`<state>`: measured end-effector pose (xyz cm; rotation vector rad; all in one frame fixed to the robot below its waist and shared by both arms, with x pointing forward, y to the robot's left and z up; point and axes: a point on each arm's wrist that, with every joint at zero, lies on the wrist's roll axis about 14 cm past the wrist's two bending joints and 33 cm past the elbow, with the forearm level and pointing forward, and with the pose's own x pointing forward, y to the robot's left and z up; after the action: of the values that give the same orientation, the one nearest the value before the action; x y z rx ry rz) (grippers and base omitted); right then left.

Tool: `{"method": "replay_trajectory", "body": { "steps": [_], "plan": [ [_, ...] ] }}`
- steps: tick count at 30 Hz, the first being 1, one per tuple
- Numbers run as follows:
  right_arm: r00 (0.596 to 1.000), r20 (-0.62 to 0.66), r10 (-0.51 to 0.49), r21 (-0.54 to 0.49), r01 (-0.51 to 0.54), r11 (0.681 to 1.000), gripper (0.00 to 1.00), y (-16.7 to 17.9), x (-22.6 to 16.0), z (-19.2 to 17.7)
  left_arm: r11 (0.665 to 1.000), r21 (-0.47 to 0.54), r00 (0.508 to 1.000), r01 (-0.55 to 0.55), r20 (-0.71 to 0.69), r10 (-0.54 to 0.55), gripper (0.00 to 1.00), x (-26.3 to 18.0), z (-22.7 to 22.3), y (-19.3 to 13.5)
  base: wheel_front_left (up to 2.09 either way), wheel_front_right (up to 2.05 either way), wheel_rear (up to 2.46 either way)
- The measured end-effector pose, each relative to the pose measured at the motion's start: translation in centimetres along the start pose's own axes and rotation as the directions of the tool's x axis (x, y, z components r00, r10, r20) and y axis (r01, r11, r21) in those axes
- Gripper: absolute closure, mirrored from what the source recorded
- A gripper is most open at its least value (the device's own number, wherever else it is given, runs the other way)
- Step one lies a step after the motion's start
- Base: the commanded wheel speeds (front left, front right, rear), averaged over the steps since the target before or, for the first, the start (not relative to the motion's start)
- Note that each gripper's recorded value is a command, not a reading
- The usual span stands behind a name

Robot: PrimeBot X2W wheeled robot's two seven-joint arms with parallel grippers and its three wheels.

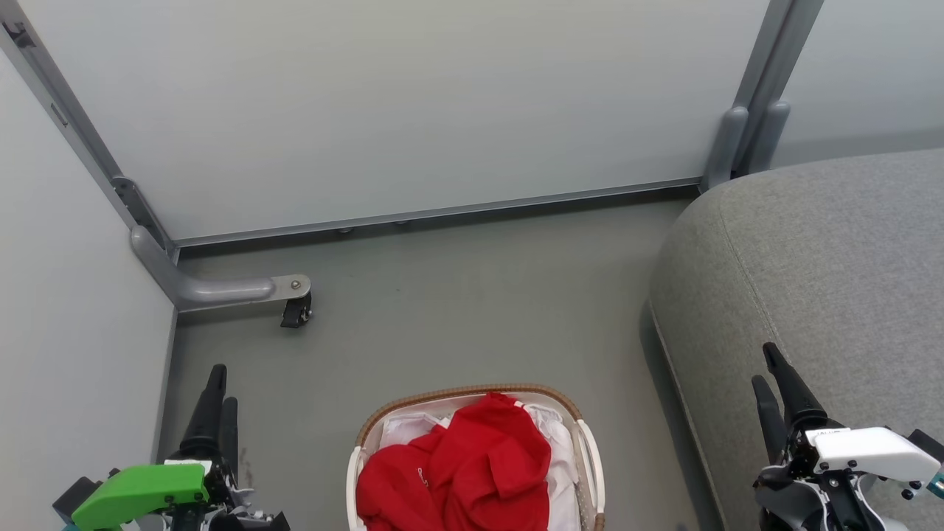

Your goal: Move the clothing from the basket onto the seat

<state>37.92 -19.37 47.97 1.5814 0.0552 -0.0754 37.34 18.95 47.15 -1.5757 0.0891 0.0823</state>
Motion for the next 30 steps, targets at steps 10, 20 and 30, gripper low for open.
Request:
{"method": "replay_trajectory", "body": {
  "steps": [10,20,30],
  "plan": [
    [0.999,0.048,-0.004,-0.101,0.009,0.995,0.0,-0.1,-0.1,1.0,0.995,0.097,1.0,0.013,0.01,-0.014,0.0,0.1,-0.3,-0.5,0.0,0.0,0.0],
    [0.996,0.068,0.065,-0.342,-0.038,0.939,0.0,2.2,0.2,1.5,0.955,0.293,0.998,0.052,0.012,-0.058,0.0,0.2,-0.5,-1.9,0.0,0.0,0.0],
    [0.996,0.027,0.09,-0.578,-0.058,0.814,0.0,2.8,0.2,0.2,0.873,0.482,0.996,0.08,-0.001,-0.091,0.0,0.3,-1.3,-3.0,0.0,0.0,0.0]
  ]
}}
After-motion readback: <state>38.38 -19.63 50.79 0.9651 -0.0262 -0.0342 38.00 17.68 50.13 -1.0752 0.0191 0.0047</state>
